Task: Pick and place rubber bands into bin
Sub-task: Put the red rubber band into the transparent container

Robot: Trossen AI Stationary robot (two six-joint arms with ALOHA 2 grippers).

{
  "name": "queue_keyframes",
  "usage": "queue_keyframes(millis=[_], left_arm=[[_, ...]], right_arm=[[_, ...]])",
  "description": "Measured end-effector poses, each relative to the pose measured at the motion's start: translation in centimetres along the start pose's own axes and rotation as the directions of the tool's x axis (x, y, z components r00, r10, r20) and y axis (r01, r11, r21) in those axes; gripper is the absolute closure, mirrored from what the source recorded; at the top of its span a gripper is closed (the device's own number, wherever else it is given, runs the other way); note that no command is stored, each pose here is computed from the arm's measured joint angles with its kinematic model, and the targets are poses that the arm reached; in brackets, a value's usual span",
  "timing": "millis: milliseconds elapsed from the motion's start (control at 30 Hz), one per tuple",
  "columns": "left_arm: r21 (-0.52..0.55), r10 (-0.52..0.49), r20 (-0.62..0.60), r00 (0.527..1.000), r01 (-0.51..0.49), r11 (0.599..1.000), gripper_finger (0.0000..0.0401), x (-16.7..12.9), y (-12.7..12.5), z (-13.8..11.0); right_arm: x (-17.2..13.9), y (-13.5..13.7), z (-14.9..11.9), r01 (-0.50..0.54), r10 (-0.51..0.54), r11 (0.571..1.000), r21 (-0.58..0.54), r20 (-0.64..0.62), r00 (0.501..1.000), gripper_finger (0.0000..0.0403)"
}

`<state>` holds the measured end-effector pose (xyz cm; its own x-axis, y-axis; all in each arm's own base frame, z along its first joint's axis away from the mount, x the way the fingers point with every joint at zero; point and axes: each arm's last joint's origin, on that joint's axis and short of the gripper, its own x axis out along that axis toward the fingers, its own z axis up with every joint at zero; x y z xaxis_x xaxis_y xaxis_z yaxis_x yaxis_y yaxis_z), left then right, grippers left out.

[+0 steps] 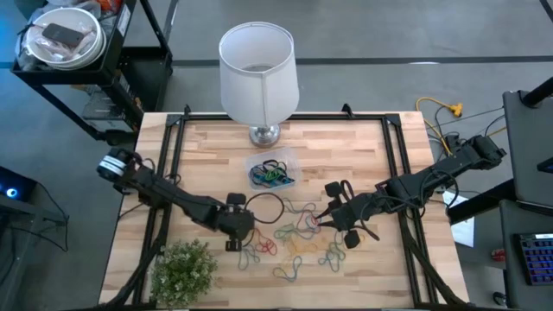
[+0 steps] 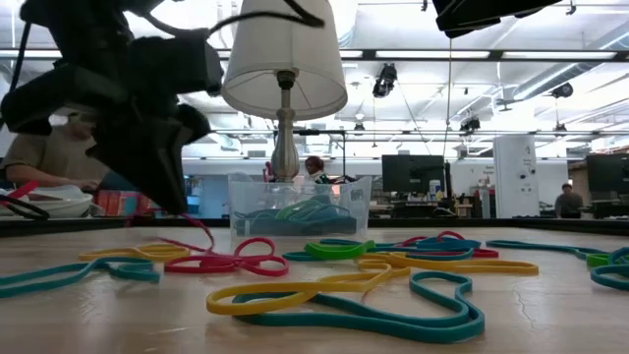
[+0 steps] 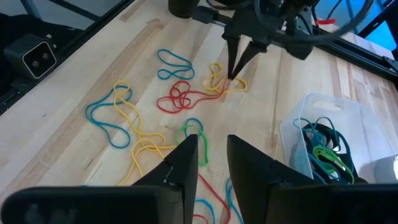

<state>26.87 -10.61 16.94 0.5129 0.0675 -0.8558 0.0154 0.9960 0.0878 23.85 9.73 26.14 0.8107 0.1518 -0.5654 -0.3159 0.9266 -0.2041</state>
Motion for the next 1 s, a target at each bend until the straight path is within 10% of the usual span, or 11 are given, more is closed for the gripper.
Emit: queue_keyframes(millis=[433, 1000], left_arm=[[0.147, 0.248, 0.139, 0.959, -0.267, 0.952, 0.0401, -1.2, -0.5, 1.2], [0.161, 0.583, 0.372, 0.722, -0.669, 0.726, 0.0401, -4.5, -1.9, 4.2]], right_arm=[[0.0, 0.0, 0.0, 0.0, 0.0, 1.0, 0.0, -0.002, 1.0, 0.0331], [0.0, 0.0, 0.0, 0.0, 0.0, 1.0, 0.0, -0.001, 1.0, 0.0336]])
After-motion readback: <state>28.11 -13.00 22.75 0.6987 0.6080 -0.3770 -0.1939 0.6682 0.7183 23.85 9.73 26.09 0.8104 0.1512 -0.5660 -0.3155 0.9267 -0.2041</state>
